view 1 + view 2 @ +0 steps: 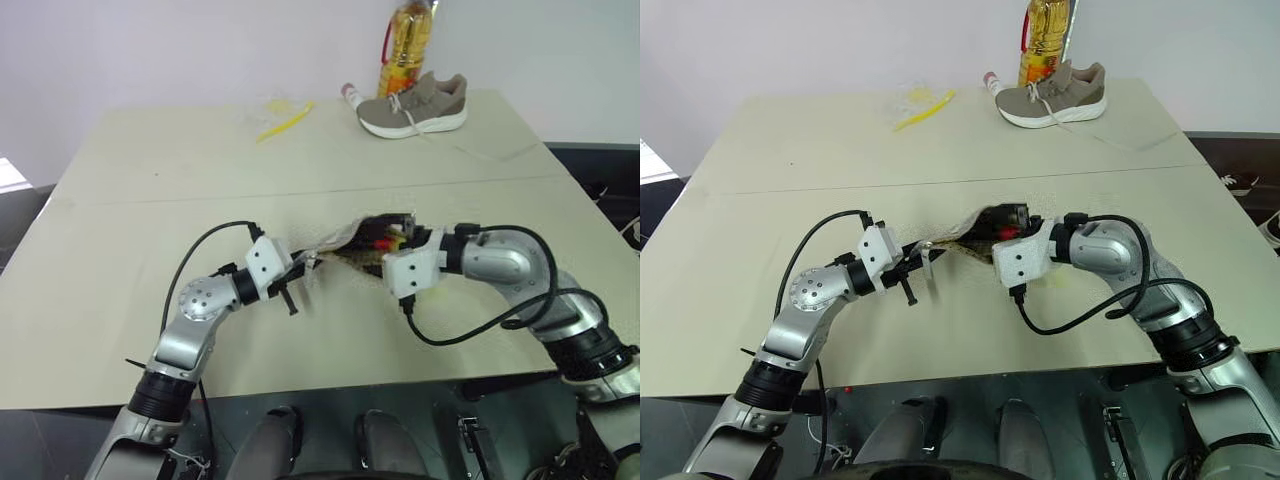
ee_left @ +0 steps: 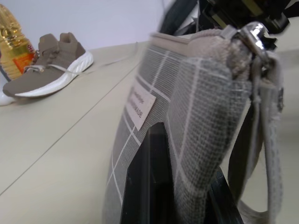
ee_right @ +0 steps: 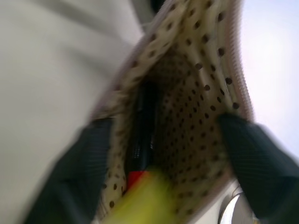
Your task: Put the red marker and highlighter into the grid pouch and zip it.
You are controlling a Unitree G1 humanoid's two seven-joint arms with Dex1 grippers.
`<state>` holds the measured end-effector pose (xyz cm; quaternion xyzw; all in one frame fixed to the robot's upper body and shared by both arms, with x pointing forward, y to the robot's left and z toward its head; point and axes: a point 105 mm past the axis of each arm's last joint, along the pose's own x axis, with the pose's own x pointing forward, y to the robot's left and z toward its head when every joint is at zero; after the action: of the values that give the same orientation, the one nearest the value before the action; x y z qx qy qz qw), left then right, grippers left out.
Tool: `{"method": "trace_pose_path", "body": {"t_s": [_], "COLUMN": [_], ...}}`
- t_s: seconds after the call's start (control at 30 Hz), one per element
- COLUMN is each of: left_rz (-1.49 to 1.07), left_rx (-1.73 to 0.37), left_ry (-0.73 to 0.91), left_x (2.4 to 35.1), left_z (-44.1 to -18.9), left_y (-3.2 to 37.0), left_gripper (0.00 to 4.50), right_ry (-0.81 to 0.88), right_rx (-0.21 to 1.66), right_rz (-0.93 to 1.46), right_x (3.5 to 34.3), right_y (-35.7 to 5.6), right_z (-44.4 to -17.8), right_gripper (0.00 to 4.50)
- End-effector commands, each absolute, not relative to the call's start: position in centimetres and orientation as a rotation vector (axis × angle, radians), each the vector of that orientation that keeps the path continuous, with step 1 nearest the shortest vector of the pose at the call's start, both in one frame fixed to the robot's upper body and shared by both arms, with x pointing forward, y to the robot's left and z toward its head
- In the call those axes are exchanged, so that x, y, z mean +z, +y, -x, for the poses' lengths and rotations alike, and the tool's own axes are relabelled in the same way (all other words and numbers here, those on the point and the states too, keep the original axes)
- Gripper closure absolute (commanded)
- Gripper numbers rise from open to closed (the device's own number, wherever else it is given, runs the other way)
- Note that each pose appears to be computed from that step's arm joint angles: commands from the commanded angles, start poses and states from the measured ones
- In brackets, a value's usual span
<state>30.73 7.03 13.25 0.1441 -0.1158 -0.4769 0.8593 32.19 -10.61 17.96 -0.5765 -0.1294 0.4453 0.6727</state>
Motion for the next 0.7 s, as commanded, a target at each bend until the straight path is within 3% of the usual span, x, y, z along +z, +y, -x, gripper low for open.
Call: {"method": "trace_pose_path", "body": {"t_s": [0.03,0.13,0.3,0.43,0.57,0.7], "left_rz": [-0.204,-0.107,-0.135,-0.197,-0.283,-0.317], "left_rx": [-0.867,-0.811,-0.831,-0.835,-0.848,-0.851], "left_ry": [-0.314,-0.334,-0.308,-0.287,-0.271,-0.267], "left_x": [15.3,16.2,15.5,14.8,14.0,13.7], "left_z": [-31.8,-32.4,-32.3,-32.3,-32.2,-32.2], "left_y": [7.9,8.2,7.8,8.2,9.0,9.5], "left_gripper": [4.50,4.50,4.50,4.50,4.50,4.50], "right_ry": [-0.356,-0.341,-0.177,0.024,0.308,0.469], "right_rx": [0.835,0.765,0.707,0.783,0.950,0.905], "right_rz": [1.070,0.925,0.817,0.550,0.395,0.262], "right_x": [23.4,25.2,23.6,20.7,15.3,12.4], "right_y": [-11.9,-13.1,-16.1,-17.4,-16.7,-16.6], "right_z": [-33.6,-34.5,-35.3,-33.9,-29.9,-28.9], "right_gripper": [0.17,0.17,0.17,0.17,0.17,0.17]}}
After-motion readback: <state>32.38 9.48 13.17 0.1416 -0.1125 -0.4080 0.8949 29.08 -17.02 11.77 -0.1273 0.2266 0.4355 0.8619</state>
